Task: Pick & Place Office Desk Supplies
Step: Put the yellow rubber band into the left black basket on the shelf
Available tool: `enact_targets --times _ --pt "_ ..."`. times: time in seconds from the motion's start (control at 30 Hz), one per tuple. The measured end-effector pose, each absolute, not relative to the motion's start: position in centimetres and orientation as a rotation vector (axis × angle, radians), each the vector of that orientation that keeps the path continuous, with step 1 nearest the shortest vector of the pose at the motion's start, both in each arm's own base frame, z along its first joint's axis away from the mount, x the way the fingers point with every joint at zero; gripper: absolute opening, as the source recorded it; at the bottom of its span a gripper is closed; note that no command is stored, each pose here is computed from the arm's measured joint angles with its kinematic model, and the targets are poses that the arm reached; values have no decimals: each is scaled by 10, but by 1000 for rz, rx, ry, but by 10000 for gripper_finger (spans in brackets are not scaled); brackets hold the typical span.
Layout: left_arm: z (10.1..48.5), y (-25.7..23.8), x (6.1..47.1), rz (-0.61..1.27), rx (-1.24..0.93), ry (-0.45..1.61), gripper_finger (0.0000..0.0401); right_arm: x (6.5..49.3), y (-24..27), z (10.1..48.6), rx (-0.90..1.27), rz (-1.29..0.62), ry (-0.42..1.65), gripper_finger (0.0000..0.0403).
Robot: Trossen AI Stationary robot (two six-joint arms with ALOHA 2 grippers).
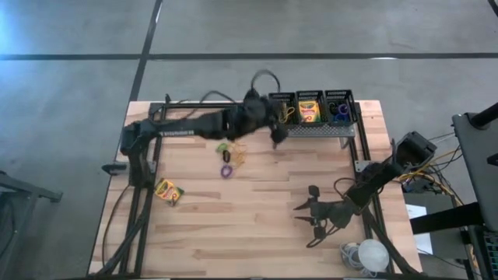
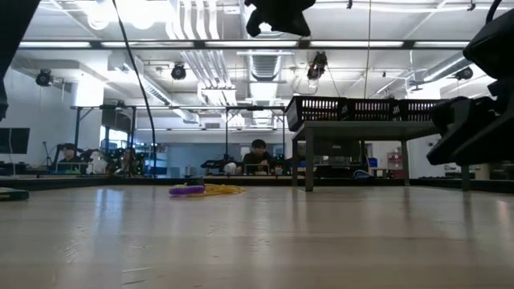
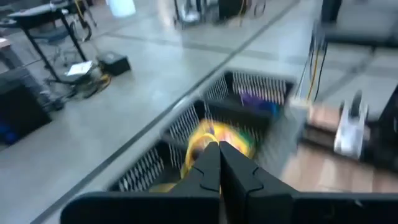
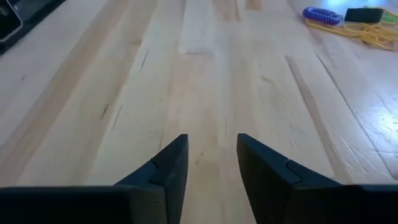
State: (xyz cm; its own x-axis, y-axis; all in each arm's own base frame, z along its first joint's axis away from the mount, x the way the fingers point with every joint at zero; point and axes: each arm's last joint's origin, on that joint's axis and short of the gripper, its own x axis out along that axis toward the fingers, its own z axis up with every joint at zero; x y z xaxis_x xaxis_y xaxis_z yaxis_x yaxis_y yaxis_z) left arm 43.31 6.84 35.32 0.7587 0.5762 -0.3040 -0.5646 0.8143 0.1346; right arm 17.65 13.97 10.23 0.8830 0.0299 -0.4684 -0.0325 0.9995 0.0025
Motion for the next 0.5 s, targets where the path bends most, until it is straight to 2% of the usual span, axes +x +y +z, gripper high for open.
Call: enact_targets --times 0.2,0.5 --pt "342 119 427 574 -64 277 0 176 140 101 -15 32 493 124" --pt "304 132 424 586 -149 239 9 177 140 101 -33 37 491 123"
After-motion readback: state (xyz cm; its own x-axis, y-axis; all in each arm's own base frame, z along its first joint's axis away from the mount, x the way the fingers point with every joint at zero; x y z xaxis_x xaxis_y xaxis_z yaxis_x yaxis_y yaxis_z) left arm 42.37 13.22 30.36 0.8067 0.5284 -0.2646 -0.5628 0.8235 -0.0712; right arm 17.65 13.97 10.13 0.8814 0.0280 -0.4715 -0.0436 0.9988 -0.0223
